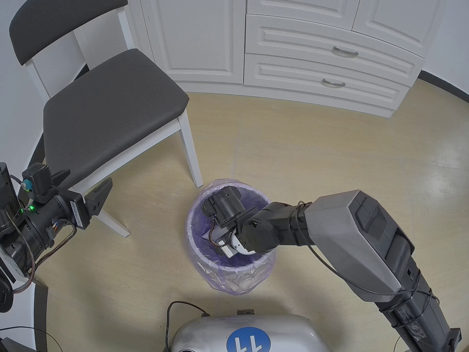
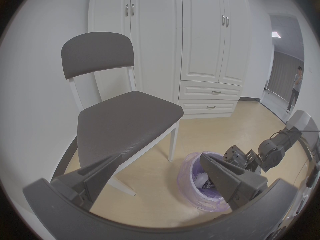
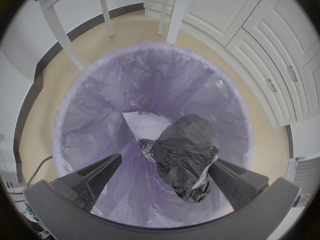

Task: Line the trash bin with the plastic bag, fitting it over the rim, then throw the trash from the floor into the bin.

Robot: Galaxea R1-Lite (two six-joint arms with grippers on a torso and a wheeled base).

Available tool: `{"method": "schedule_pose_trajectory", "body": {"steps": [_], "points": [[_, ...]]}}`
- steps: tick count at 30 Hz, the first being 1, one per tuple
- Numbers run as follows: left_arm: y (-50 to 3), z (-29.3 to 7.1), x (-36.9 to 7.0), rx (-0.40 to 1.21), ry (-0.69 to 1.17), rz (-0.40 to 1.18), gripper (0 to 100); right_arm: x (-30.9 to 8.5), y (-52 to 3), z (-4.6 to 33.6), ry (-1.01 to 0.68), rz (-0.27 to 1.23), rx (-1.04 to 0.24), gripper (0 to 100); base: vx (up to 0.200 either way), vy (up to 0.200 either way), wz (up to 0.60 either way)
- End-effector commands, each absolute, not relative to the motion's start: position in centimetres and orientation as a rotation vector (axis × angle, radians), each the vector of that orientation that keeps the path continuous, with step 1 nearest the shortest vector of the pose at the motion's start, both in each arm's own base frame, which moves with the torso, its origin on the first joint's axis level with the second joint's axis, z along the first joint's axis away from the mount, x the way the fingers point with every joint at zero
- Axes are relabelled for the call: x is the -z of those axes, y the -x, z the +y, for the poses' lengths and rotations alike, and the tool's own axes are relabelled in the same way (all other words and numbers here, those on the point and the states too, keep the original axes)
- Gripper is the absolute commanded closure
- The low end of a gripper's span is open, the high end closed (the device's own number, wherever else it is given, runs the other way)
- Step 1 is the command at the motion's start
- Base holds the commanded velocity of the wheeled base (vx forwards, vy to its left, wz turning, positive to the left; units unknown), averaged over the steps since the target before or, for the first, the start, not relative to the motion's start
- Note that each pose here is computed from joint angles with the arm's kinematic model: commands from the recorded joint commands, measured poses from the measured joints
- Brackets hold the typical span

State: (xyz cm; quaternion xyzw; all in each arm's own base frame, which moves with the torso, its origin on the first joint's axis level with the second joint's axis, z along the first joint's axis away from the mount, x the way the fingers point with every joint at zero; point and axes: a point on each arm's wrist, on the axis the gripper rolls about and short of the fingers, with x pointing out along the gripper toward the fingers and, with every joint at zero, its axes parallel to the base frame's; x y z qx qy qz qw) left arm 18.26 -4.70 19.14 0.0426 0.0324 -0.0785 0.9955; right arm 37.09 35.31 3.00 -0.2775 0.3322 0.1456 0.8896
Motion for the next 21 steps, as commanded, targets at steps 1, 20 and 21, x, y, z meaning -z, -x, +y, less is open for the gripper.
{"method": "schedule_pose_trajectory", "body": {"steps": [1,20,21], "points": [[-18.3,-4.7,-19.1,0.157,-0.086,0.068,0,-5.0,-36.9,35.3,0.548,0.660,-0.303,0,0.000,0.000,0.00],[-17.5,-4.9,-18.0,0.181,-0.109,0.101,0,-10.8,-35.1,34.1,0.248,0.629,-0.227,0,0.000,0.000,0.00],[-17.5,-5.0,-18.2,0.182,-0.108,0.091,0,-10.3,-34.7,34.0,0.256,0.646,-0.225,0,0.000,0.000,0.00]]}}
